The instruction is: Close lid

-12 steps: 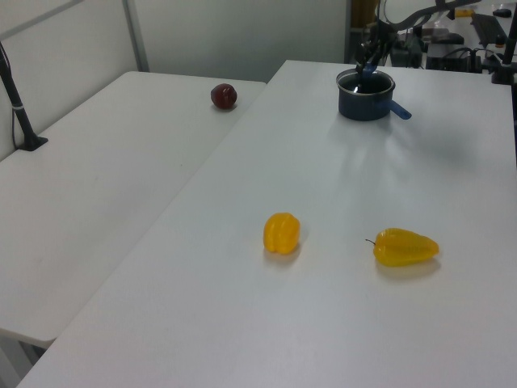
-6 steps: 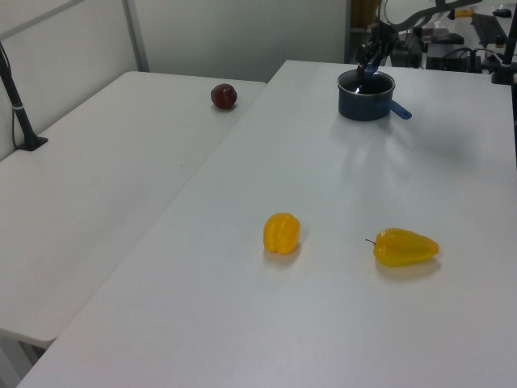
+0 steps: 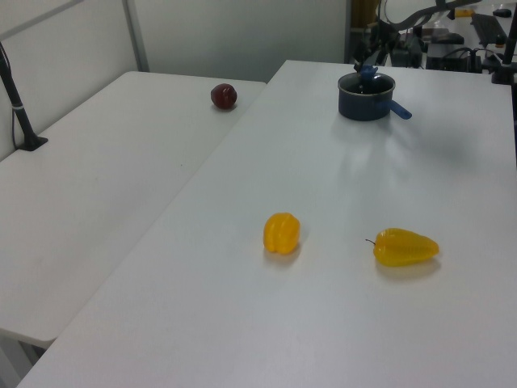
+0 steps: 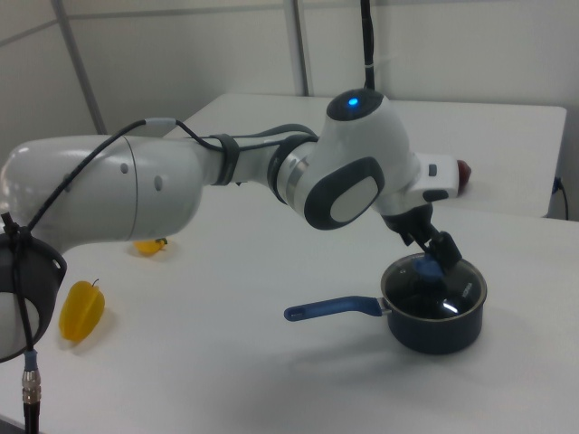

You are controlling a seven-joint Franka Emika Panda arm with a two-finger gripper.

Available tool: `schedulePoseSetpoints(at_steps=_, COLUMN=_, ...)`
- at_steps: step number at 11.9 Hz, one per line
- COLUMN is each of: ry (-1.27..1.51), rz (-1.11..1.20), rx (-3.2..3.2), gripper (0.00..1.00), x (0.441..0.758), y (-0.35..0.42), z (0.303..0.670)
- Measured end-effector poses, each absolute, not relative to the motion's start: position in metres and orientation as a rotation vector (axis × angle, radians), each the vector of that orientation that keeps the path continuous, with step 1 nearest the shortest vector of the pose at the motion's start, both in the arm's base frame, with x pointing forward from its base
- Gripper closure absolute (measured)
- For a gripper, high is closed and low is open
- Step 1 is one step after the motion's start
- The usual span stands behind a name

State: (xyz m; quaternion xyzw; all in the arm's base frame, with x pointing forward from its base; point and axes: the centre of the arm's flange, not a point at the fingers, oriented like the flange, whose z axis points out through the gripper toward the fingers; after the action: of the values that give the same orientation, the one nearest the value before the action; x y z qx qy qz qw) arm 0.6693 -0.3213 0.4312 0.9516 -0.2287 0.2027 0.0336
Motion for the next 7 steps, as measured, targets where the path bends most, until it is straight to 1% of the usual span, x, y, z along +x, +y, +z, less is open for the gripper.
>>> schedulePoseSetpoints(at_steps=2, ry=-0.642, rz=0.635, rx=2.909, gripper=0.0, x=0.668, y=-0.312, z=0.456)
schedulePoseSetpoints(at_steps=3, ry=-0.593, rz=0.591, rx=2.916, gripper=0.0, x=0.666, y=-0.297, z=0.473)
schedulePoseSetpoints(at_steps=5, ry=-0.476, rz=0.467, rx=2.965, gripper=0.0, x=0.662, y=-0.242, z=0.511)
schedulePoseSetpoints(at_steps=7, ry=-0.324, rz=0.341, rx=3.026, gripper=0.0, x=0.655, y=-0.165, z=0.548)
